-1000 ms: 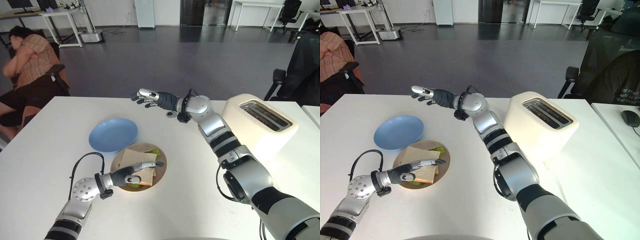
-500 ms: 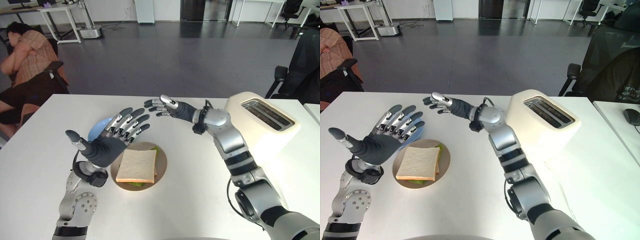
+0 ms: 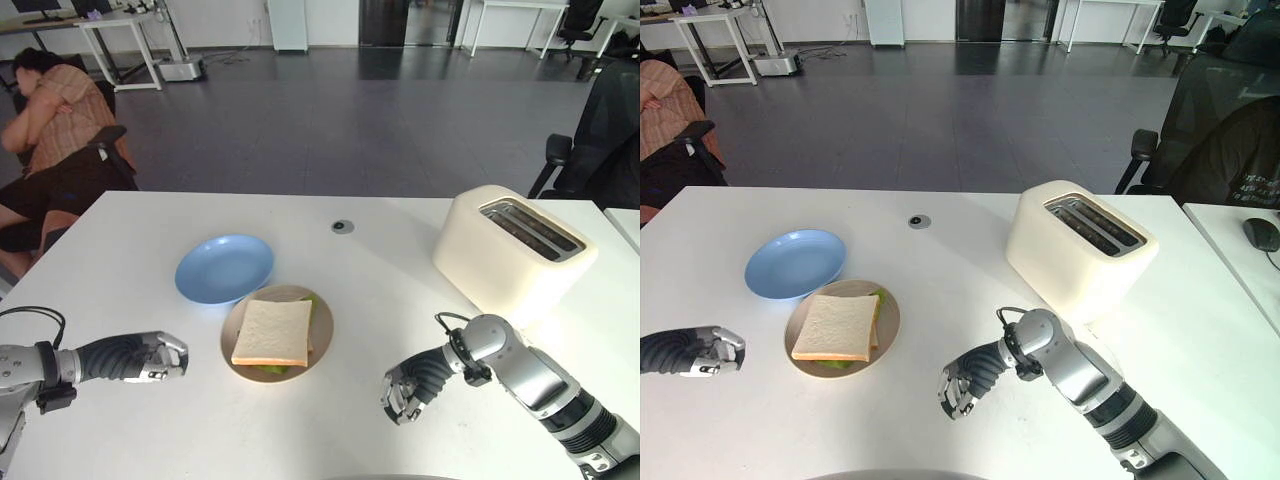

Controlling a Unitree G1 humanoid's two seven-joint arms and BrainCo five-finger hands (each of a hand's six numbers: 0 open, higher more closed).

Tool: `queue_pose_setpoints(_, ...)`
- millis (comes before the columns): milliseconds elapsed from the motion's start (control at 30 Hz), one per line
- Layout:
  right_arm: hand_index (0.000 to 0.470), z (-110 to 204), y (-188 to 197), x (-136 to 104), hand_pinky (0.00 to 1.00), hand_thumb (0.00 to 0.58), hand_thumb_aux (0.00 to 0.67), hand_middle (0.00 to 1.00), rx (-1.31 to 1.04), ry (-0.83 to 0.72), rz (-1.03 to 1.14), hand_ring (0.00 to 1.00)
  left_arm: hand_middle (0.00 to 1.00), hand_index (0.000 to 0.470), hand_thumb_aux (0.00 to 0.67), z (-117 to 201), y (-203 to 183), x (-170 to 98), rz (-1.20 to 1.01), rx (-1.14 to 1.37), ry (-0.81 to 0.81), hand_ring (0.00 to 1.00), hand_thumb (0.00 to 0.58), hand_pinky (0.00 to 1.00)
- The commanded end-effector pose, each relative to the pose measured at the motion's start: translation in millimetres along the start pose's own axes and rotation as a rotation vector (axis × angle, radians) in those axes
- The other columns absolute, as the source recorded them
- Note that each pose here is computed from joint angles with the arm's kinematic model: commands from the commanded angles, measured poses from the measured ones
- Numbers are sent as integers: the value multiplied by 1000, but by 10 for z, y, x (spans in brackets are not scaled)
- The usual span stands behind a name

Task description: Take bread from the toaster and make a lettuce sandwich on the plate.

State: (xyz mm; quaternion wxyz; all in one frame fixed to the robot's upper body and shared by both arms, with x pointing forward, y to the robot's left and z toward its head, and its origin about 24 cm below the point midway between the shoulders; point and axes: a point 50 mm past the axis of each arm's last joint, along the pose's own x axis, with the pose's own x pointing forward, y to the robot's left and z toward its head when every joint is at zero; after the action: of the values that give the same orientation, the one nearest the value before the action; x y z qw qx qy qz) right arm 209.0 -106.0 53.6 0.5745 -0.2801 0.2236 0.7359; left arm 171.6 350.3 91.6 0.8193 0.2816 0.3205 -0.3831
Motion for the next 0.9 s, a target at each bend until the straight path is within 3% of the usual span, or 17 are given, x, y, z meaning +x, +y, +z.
queue_pose_setpoints(33, 470, -29, -47, 197, 1000, 580, 670, 1000, 10, 2, 7, 1000, 1000, 470, 670, -86, -126, 245, -56, 31, 51, 1000, 580, 1000)
queue_pose_setpoints(367, 470, -3, -203, 256, 1000, 580, 670, 1000, 14, -45, -77, 1000, 1000, 470, 670, 338, 1, 844, 51, 159, -246, 1000, 580, 1000)
queue_pose_setpoints(900, 470, -179, -488, 180, 1000, 580, 670, 1000, 108, -78, -297, 1000, 1000, 470, 670, 921, 182, 1695, 103, 260, -435, 1000, 580, 1000)
